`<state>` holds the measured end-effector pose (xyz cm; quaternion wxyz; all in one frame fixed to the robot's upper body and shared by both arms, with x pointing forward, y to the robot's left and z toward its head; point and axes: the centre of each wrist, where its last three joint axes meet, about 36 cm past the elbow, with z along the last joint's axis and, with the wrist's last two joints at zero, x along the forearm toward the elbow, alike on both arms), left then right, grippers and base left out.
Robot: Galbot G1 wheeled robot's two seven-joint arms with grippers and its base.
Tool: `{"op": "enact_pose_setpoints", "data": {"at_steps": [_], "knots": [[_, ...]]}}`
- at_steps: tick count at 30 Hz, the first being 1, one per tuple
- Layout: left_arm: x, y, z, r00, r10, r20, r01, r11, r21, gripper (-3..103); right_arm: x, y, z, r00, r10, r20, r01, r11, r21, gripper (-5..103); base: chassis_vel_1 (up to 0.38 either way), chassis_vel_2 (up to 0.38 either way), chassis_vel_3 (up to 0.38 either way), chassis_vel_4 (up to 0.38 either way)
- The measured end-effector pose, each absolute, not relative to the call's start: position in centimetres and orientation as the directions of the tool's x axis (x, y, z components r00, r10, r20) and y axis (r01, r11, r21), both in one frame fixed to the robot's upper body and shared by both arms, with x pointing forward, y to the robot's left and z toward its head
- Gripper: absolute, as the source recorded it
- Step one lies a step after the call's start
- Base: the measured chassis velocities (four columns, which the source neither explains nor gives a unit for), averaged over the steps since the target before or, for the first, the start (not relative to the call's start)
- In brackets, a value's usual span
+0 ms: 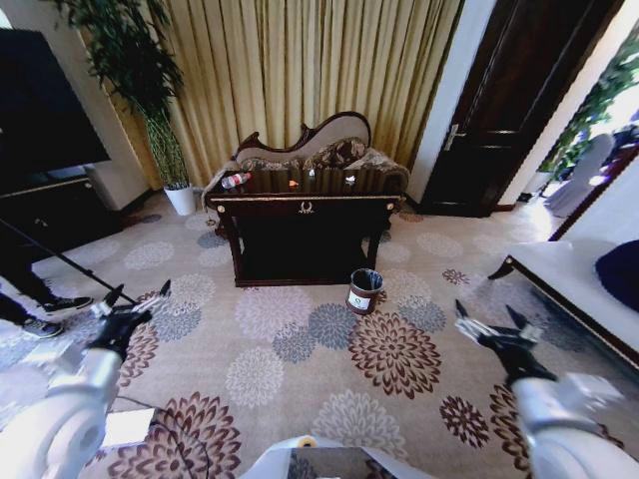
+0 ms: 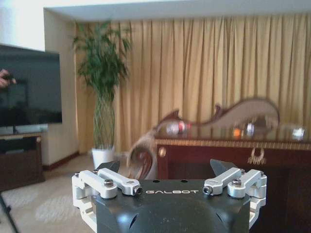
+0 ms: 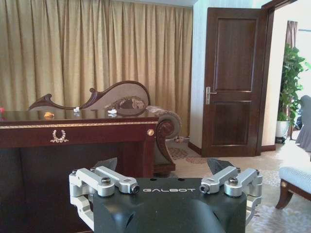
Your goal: Move to the front of the table and place the trash on the table into the trash bin.
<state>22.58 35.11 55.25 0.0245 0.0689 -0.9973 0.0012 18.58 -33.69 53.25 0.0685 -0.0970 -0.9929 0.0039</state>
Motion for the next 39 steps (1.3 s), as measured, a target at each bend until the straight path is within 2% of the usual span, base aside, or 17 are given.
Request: {"op": "enact_pose_setpoints", "data": {"at_steps": [12,24,39], "knots": [[22.48,34.84,55.46,-0.993,-0.112,0.037,-0.112,0.994,-0.005,100,18.84,-33.51,53.25,-0.987,0.144,0.073,0.144,0.99,-0.009,100,0.0,0.0,0.0,0.0],[22.55,34.78,55.49,-0.995,-0.099,0.035,-0.099,0.995,-0.006,100,18.76,-33.31,53.02,-0.989,0.132,0.072,0.132,0.991,-0.006,100,-0.038,0.037,0.036,-0.032],[22.45,34.75,55.3,-0.994,-0.102,0.038,-0.102,0.995,-0.008,100,18.54,-33.1,52.67,-0.989,0.118,0.085,0.117,0.993,-0.019,100,-0.164,0.202,0.149,-0.166]]}}
